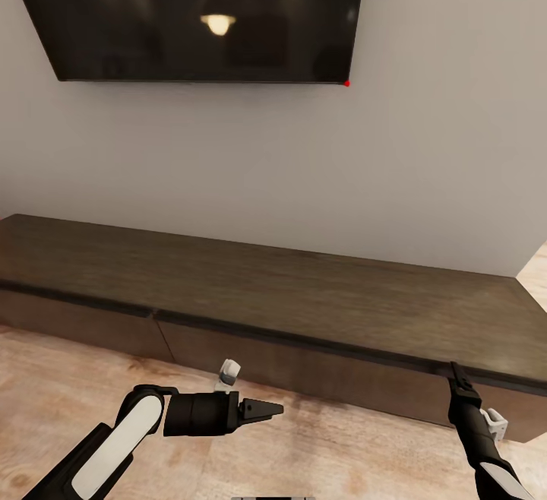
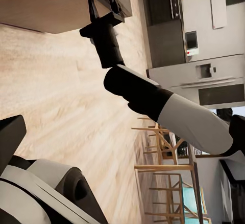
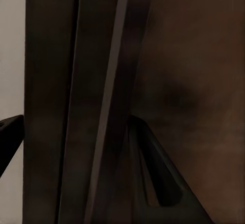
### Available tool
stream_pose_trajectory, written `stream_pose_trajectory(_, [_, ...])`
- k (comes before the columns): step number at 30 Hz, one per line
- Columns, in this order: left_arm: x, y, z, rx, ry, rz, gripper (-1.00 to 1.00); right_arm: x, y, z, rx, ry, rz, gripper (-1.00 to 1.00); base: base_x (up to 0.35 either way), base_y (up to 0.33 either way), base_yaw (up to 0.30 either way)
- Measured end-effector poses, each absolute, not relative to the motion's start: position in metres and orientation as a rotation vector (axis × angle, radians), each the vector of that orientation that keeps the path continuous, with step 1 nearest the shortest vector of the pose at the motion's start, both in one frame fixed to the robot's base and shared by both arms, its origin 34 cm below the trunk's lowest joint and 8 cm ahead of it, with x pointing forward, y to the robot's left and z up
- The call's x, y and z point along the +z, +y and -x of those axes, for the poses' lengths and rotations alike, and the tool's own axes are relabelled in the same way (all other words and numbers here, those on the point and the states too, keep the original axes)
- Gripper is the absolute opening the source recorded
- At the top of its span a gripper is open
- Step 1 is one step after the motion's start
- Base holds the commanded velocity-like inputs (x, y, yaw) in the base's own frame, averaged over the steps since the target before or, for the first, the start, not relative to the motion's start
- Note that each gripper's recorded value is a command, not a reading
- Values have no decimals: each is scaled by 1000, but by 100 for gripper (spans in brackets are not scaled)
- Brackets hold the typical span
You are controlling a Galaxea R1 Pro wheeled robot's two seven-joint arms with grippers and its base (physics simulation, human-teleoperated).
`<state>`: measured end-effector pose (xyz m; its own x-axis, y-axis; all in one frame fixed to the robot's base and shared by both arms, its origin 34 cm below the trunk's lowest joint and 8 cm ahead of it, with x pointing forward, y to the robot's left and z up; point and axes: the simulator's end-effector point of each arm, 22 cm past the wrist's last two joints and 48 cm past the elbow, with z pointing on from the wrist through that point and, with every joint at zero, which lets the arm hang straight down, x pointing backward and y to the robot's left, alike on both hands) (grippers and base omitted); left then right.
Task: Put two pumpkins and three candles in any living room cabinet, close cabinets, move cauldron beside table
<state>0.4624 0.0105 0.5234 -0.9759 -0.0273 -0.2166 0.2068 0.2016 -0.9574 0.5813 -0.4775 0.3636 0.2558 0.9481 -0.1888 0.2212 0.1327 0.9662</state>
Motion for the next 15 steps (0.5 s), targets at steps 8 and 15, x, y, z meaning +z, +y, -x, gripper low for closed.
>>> stream_pose_trajectory(8, [523, 10, -462, -1867, 2284, -173, 100, 364, -477, -582, 781, 1216, -1347, -100, -11, 0, 0])
stream_pose_trajectory(15, [523, 10, -462, -1867, 2284, -173, 100, 364, -475, -583, 786, 1224, -1339, -100, -46, 0, 0])
